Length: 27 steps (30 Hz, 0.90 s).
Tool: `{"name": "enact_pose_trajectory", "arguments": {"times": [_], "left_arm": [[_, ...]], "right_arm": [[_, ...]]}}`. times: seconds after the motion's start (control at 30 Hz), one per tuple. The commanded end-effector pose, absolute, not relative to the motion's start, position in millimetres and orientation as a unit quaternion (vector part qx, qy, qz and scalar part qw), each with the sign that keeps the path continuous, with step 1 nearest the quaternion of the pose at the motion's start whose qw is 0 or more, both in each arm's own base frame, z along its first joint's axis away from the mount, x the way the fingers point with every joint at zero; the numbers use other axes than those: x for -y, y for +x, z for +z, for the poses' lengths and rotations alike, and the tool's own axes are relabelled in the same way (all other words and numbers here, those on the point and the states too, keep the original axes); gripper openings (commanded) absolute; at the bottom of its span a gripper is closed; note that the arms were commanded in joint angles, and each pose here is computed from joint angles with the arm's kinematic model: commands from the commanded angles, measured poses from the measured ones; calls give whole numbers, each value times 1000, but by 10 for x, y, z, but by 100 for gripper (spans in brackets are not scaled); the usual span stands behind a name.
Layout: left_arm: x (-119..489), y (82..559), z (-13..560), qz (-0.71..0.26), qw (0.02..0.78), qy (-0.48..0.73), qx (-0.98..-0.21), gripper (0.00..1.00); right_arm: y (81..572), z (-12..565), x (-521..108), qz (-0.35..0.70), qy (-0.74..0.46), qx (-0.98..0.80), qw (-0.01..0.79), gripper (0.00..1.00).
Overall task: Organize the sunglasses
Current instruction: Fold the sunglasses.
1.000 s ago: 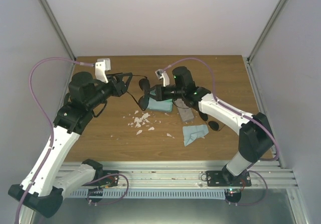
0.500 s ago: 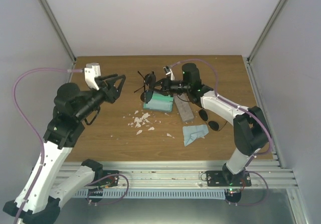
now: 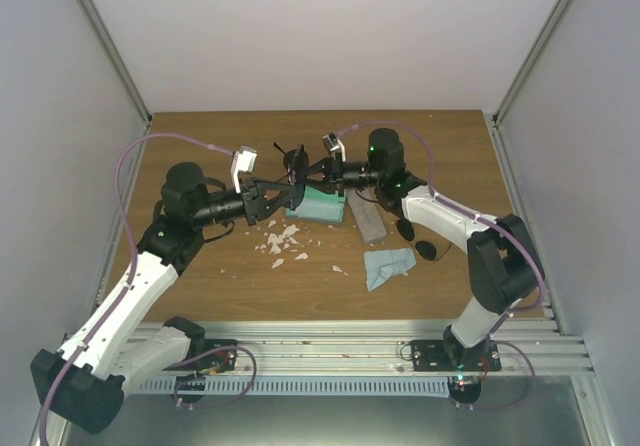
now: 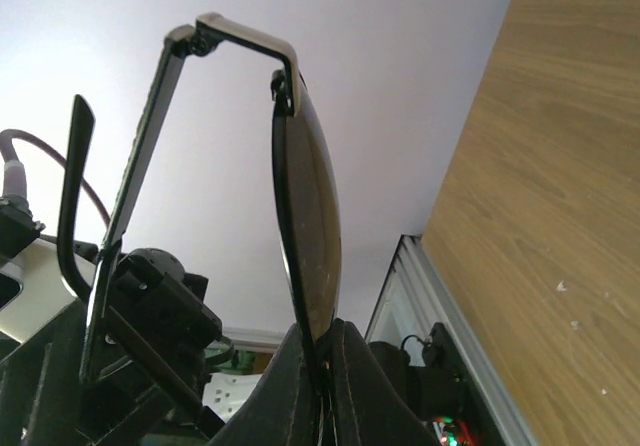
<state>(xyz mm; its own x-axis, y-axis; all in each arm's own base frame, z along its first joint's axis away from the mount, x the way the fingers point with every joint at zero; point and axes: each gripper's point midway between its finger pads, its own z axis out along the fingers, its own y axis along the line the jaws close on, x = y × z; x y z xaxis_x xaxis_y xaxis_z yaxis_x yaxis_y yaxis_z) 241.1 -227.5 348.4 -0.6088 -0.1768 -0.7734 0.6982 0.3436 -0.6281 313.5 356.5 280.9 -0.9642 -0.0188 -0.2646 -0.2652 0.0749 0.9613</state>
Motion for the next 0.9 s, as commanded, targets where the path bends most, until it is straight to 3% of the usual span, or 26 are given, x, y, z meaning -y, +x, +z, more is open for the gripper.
{"name": "enact_pose_trajectory", "arguments": {"times": [0.0, 0.17, 0.37, 0.53, 0.63, 0.87], "left_arm": [[2366, 2200, 3727, -570, 424, 254, -656, 20], [2387, 2112, 3720, -575, 424, 276, -643, 21], [2283, 1842, 3823, -566, 475, 309, -599, 37], [2261, 1893, 3748, -568, 471, 282, -614, 37], [2318, 1890, 3785, -589, 452, 290, -604, 32], [2408, 1919, 3868, -603, 441, 308, -589, 6]], "right_arm": [[2938, 3135, -3538, 699, -131, -697, 91, 1], [2872, 3234, -3509, 709, -134, -687, 87, 1], [2880, 3382, -3501, 723, -135, -670, 96, 1], [2823, 3492, -3490, 729, -149, -661, 98, 1], [2777, 3515, -3486, 726, -157, -662, 100, 1], [2691, 3567, -3519, 725, -170, -659, 104, 0]]}}
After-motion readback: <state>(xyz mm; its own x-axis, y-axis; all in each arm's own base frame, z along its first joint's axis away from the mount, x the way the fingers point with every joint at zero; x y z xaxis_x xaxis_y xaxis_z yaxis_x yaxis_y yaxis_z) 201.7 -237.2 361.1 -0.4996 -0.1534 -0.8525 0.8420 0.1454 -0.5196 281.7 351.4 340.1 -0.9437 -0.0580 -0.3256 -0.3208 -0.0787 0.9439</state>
